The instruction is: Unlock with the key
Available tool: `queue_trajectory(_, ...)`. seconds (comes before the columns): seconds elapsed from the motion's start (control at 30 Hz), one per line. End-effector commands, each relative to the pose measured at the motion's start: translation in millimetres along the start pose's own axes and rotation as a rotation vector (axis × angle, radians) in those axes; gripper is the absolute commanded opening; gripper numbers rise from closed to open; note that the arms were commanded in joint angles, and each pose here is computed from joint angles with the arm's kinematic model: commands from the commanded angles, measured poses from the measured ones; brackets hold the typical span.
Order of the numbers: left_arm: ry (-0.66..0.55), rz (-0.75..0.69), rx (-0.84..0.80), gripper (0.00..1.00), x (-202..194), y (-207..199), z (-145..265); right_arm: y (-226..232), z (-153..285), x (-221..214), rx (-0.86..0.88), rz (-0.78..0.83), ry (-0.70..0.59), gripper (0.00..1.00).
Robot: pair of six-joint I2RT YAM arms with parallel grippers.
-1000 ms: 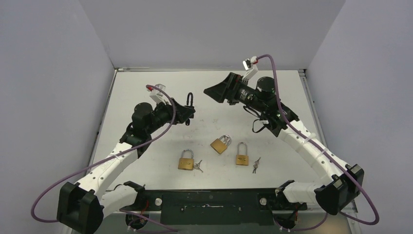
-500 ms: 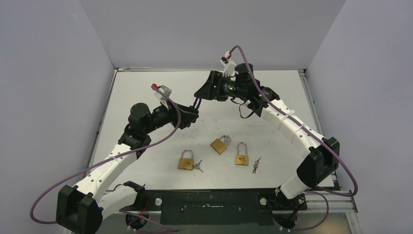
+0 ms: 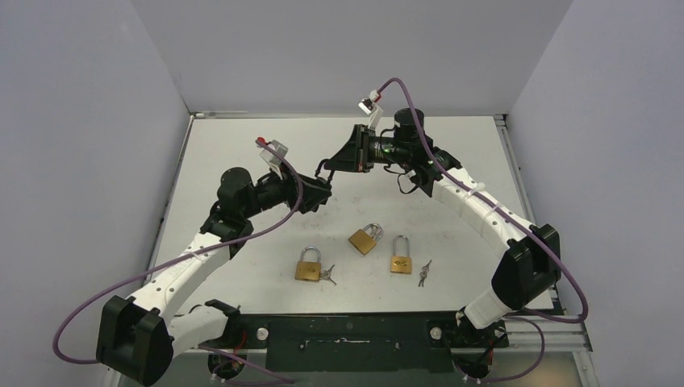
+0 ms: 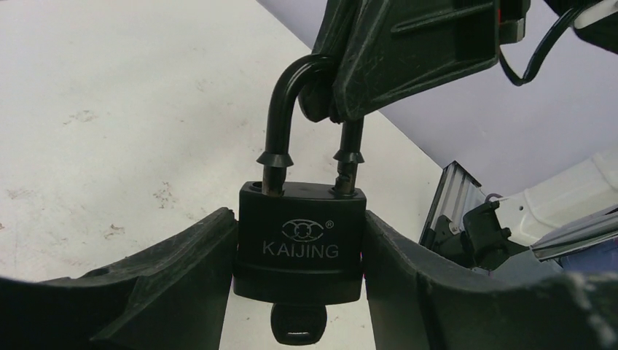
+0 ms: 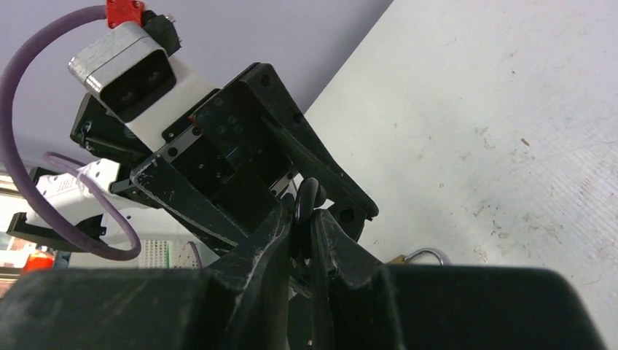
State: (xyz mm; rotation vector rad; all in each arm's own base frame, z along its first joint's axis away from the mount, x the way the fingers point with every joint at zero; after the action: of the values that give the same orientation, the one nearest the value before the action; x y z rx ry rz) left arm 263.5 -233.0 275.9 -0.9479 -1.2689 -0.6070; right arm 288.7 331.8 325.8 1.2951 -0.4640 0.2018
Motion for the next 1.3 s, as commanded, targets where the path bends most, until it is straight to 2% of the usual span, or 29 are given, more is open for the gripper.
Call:
queue_trajectory(0.0,-0.111,-0.019,-0.041,0.82,45.3,-10.9,-5.0,42.7,16.8,12.1,0.232,0.183,-0.049,0.0)
queue_trajectory(0.03,-0.104,-0.013,-0.021,0.96,42.5,-7.5,-4.9,40.3,18.2,15.4,0.227,0.179,-0.061,0.0)
queue_trajectory(0.07,-0.101,-0.017,0.0,0.97,40.7,-4.3,-3.8,36.2,19.1,18.5,0.218,0.174,-0.07,0.0)
queue_trajectory(0.27,-0.062,-0.018,0.108,0.97,27.8,11.7,0.9,5.8,18.9,26.2,0.157,0.108,-0.123,0.0)
queue_trajectory(0.4,-0.05,0.033,0.084,0.97,12.8,13.0,-4.8,1.6,14.6,27.7,0.2,0.031,-0.152,0.0)
queue_trajectory(0.47,-0.075,0.06,0.04,0.93,8.4,9.6,-9.3,3.9,12.8,27.8,0.225,0.011,-0.159,0.0)
queue_trajectory(0.63,-0.118,0.108,-0.046,0.72,0.8,6.5,-22.6,5.6,9.6,27.8,0.277,-0.017,-0.156,0.0)
queue_trajectory(0.7,-0.1,0.124,-0.088,0.59,-4.3,4.9,-30.8,5.5,8.1,28.8,0.294,-0.021,-0.156,0.0)
queue_trajectory(0.8,-0.052,0.157,-0.124,0.33,-13.4,6.0,-39.8,1.3,5.4,29.9,0.295,-0.024,-0.158,0.0)
queue_trajectory(0.83,-0.039,0.168,-0.124,0.26,-15.7,8.1,-41.6,-4.2,3.7,30.4,0.282,-0.028,-0.159,0.0)
queue_trajectory(0.87,-0.031,0.179,-0.119,0.24,-17.6,10.8,-42.9,-9.1,2.5,31.2,0.268,-0.03,-0.161,0.0)
queue_trajectory(0.9,-0.025,0.189,-0.104,0.25,-19.2,14.7,-43.7,-16.1,0.2,31.5,0.25,-0.032,-0.162,0.0)
queue_trajectory(0.93,-0.023,0.198,-0.091,0.35,-20.7,17.9,-44.2,-22.6,-1.3,31.8,0.235,-0.036,-0.166,0.0)
queue_trajectory(1.0,-0.001,0.21,-0.008,0.73,-28.2,32.0,-44.8,-42.4,-7.7,31.1,0.181,-0.05,-0.168,0.0)
queue_trajectory(1.03,0.023,0.203,0.045,0.89,-34.3,40.4,-44.3,-51.6,-10.3,30.7,0.152,-0.053,-0.17,0.0)
queue_trajectory(1.07,0.062,0.198,0.115,0.96,-43.9,50.8,-41.8,-62.7,-13.5,31.0,0.118,-0.057,-0.174,0.0)
queue_trajectory(1.17,0.188,0.173,0.312,0.97,-71.7,79.7,-27.2,-97.3,-23.9,26.2,0.038,-0.098,-0.162,0.0)
queue_trajectory(1.27,0.292,0.16,0.431,0.97,-90.8,94.9,-9.5,-129.1,-33.3,19.1,-0.032,-0.145,-0.146,0.0)
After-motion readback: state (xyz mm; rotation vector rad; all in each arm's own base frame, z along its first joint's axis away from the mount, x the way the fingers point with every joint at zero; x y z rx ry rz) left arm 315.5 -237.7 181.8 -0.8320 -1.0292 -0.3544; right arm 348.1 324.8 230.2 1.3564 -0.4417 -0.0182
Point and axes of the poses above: each gripper's point midway between its finger pads, its own z axis back along the fingers, its own y axis along the line the jaws close on, x = y × z, the point moved 2 cm from there along z, back along the fingers, and after that the axes turned 14 degrees about -z, right-handed, at the moved point
